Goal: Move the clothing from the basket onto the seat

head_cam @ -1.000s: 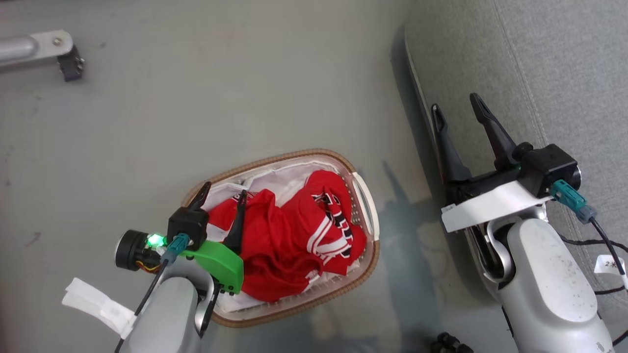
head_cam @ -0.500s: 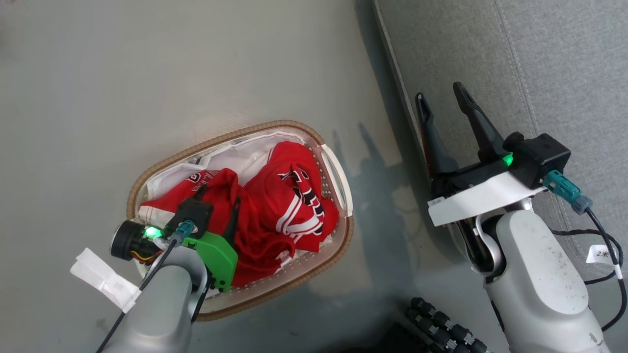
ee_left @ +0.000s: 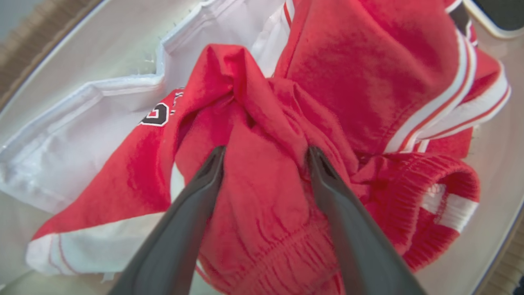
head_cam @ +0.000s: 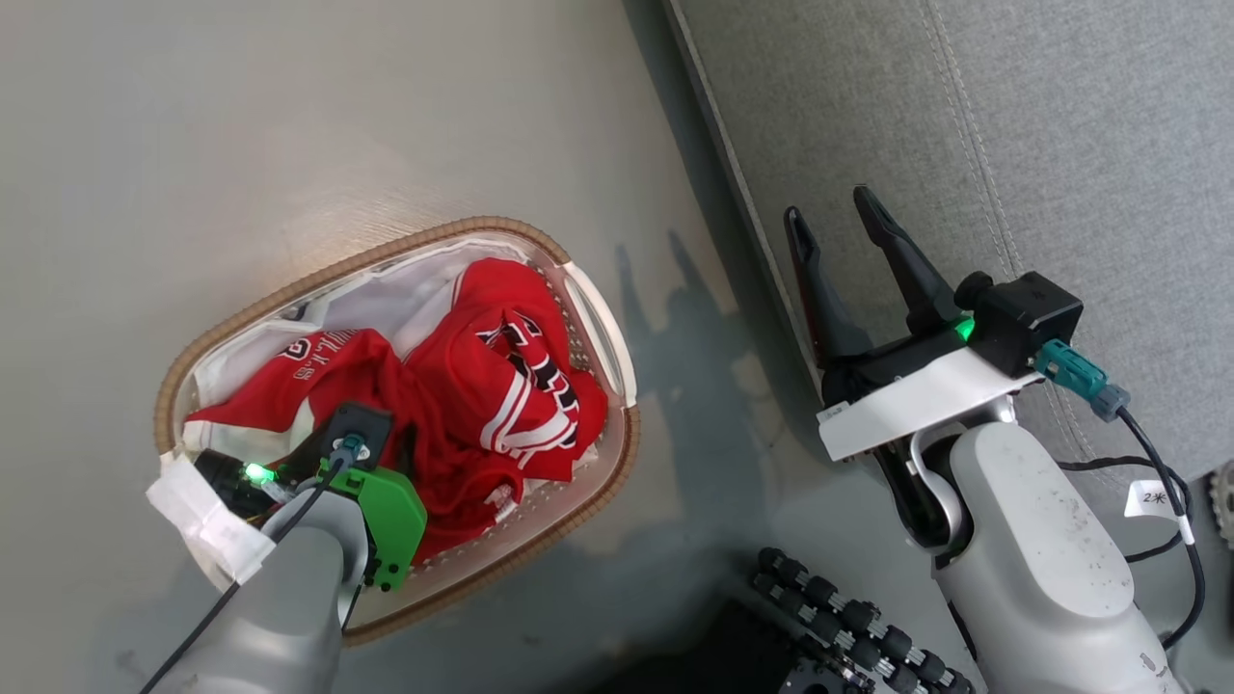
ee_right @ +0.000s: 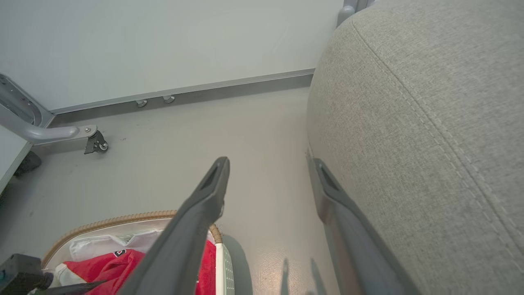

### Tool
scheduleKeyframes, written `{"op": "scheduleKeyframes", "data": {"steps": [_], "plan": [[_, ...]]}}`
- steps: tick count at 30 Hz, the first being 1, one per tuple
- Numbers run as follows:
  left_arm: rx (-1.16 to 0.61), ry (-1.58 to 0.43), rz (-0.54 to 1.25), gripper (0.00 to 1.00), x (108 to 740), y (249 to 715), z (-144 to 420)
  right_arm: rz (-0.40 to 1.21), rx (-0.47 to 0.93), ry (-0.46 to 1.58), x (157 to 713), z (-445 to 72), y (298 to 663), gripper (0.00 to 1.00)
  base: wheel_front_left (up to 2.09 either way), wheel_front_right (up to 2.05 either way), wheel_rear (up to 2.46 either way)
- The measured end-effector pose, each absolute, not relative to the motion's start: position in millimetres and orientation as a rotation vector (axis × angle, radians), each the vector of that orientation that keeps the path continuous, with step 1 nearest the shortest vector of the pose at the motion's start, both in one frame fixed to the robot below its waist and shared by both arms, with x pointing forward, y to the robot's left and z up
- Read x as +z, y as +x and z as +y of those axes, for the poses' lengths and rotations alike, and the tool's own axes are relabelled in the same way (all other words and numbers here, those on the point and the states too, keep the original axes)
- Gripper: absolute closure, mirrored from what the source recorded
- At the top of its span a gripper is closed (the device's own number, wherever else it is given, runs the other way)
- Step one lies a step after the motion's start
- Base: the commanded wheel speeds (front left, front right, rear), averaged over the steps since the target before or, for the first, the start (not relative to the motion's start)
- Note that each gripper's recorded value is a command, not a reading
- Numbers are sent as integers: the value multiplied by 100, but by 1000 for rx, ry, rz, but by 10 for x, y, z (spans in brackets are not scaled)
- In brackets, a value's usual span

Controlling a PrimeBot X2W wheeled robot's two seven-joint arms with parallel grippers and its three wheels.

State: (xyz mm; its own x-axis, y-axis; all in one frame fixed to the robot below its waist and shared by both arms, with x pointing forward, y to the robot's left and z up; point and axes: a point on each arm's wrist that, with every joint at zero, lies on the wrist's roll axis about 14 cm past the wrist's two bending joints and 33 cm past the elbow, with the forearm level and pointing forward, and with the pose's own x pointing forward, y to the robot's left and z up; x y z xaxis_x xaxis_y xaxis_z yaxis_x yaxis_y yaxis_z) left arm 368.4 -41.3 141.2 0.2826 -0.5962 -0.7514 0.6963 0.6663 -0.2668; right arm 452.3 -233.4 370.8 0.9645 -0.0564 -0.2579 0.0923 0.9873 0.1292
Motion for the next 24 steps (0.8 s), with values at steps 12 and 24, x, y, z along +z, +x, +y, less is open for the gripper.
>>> {"op": "scheduleKeyframes", "data": {"steps": [12,24], "plan": [[-904,203,1048,29,1152,3596,-438,292,-110,142,3590,-2435,4459,0,0,0,0],[-875,172,994,100,1371,3684,-444,248,-92,126,3751,-2409,4529,0,0,0,0]]}}
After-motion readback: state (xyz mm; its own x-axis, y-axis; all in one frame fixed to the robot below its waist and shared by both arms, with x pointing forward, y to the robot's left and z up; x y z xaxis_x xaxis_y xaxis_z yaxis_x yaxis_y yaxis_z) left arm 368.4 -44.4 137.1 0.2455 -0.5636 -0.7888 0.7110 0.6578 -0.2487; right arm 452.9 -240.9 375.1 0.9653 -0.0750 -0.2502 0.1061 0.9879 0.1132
